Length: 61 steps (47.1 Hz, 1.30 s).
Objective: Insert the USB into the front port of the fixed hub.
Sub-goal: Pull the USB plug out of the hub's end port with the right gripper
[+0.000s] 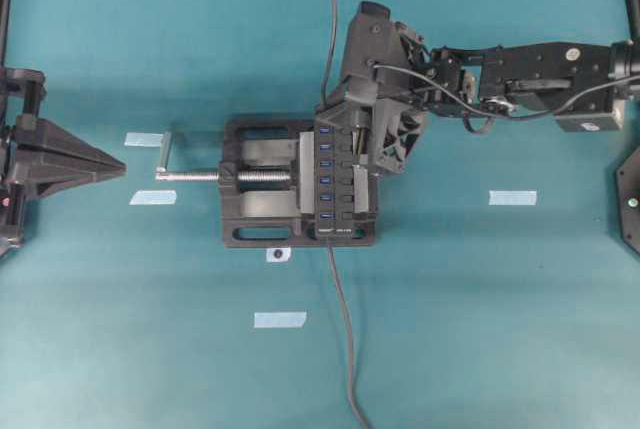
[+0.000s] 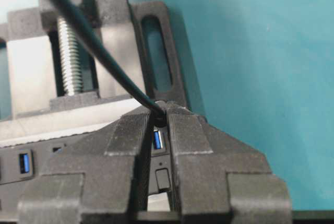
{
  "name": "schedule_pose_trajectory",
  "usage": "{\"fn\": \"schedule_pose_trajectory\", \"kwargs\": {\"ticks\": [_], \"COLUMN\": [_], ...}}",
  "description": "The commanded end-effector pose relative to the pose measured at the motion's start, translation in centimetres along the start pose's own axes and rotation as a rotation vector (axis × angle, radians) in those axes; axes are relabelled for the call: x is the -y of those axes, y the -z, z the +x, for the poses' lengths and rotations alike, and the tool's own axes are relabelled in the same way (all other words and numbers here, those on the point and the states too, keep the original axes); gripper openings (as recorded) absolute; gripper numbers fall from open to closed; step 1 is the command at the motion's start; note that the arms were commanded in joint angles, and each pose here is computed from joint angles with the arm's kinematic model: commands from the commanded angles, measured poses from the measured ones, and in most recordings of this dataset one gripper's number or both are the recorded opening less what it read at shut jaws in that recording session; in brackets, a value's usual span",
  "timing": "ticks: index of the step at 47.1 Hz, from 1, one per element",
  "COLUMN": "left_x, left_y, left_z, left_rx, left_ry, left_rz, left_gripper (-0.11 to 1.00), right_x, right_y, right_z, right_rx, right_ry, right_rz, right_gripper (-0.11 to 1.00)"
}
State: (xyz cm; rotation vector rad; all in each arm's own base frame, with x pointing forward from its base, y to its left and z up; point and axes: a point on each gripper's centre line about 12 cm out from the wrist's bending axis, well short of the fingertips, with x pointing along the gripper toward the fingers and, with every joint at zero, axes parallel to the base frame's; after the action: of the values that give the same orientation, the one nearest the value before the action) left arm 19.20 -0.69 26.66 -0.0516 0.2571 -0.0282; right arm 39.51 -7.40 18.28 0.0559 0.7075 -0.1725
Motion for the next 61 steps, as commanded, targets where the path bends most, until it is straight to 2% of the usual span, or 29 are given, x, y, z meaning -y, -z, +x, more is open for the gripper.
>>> {"fn": "schedule_pose_trajectory", "kwargs": {"ticks": [1,16,34,47,61], "left_x": [0.0,0.0,0.0,0.0,0.0], "left_y": [-0.5,-0.4,-0.4,-0.4,-0.4], "left_z": [0.0,0.0,0.0,0.0,0.1], "left_rx": [0.012,0.011,0.011,0.011,0.009], "left_ry": [0.001,0.001,0.001,0.001,0.0], "left_rz": [0.0,-0.003,-0.003,-0.003,-0.005], "left_gripper": [0.0,0.0,0.0,0.0,0.0], "right_x": [-0.7,-1.5,-2.2,-4.0,-5.6], "right_y": [-2.1,-2.9,-3.1,-3.9,-3.9], "right_z": [-1.5,-3.2,-5.6,-7.2,-7.5], "right_rx": [0.055,0.063,0.028,0.066,0.067], "right_ry": [-0.014,-0.031,-0.05,-0.093,-0.129], "right_rz": [0.001,0.001,0.095,0.09,0.095], "right_gripper": [0.05,0.05,0.05,0.04,0.04]}}
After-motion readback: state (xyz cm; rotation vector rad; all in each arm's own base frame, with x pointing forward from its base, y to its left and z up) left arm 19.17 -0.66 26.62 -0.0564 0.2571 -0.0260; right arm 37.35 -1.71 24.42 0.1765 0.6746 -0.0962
